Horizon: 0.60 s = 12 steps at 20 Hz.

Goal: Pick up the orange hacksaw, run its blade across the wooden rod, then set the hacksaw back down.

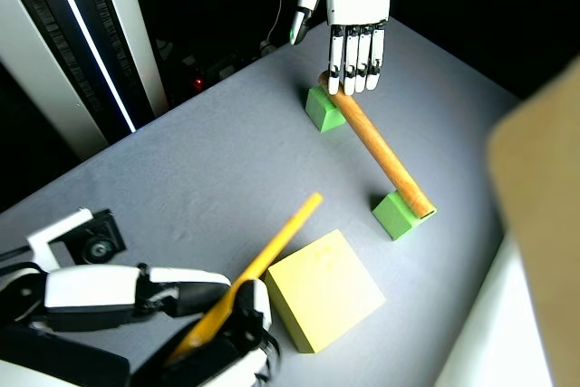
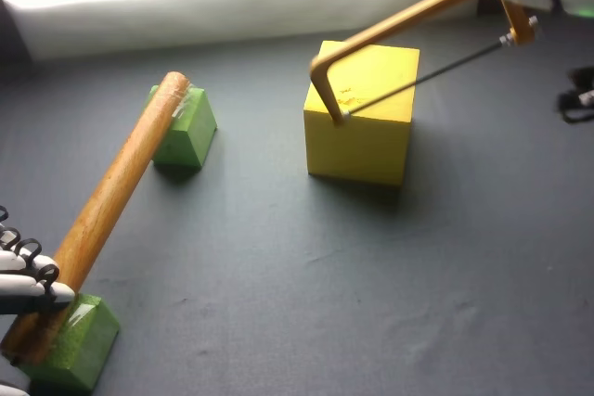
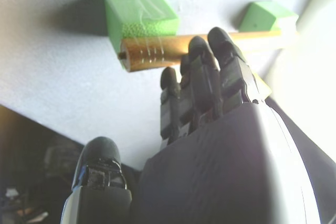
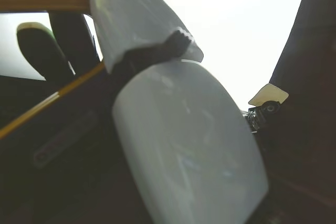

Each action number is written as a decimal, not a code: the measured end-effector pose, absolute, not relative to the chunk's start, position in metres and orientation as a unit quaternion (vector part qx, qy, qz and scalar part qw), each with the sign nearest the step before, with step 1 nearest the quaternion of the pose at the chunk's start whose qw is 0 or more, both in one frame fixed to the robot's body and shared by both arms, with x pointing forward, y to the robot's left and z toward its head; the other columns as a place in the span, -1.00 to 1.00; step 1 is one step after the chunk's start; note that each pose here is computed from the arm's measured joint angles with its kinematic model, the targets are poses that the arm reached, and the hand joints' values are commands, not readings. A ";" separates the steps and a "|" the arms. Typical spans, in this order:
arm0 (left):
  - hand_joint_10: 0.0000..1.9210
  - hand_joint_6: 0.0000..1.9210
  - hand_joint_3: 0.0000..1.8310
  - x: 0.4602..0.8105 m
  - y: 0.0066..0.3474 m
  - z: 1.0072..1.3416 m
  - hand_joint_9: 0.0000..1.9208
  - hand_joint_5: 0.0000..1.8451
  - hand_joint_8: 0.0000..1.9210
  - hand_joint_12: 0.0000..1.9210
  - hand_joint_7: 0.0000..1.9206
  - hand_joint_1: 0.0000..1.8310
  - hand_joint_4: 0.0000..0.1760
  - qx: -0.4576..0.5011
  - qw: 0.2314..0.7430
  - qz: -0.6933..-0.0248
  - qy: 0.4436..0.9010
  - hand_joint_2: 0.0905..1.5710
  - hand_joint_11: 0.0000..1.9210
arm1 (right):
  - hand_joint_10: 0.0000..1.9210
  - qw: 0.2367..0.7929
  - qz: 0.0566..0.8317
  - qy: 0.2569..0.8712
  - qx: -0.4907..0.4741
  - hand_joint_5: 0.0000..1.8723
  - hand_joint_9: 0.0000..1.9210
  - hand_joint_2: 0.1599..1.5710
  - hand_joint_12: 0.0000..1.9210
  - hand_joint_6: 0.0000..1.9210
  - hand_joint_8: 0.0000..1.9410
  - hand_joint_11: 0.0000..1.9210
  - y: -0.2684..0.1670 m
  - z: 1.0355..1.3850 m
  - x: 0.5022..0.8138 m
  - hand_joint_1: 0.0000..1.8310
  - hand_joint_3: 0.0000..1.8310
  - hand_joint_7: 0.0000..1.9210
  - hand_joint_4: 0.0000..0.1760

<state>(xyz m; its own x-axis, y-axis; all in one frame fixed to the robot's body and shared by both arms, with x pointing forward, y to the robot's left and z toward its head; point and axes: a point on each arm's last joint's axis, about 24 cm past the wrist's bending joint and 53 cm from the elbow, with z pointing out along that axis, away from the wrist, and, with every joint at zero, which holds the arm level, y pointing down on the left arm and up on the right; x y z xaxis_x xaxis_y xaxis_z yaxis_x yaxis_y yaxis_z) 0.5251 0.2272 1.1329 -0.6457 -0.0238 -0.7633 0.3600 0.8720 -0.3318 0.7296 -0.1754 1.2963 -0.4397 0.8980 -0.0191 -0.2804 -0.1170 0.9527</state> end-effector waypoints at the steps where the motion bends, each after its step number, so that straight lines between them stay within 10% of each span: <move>1: -1.00 -1.00 -1.00 0.525 0.227 1.133 -0.74 -0.69 -1.00 -0.43 -0.71 -1.00 -1.00 0.096 0.410 -0.234 0.876 0.54 -1.00 | 0.41 0.439 0.685 0.497 0.303 -0.05 -0.05 0.36 0.67 -0.03 -0.02 -0.27 -0.173 1.300 0.730 0.50 -1.00 0.05 -1.00; 12: -1.00 -1.00 -1.00 0.525 0.225 1.133 -0.76 -0.70 -1.00 -0.42 -0.73 -1.00 -1.00 0.096 0.410 -0.237 0.876 0.54 -1.00 | 0.44 0.487 0.705 0.388 0.338 -0.06 -0.07 0.38 0.74 -0.03 0.07 -0.29 -0.167 1.334 0.731 0.49 -1.00 0.01 -1.00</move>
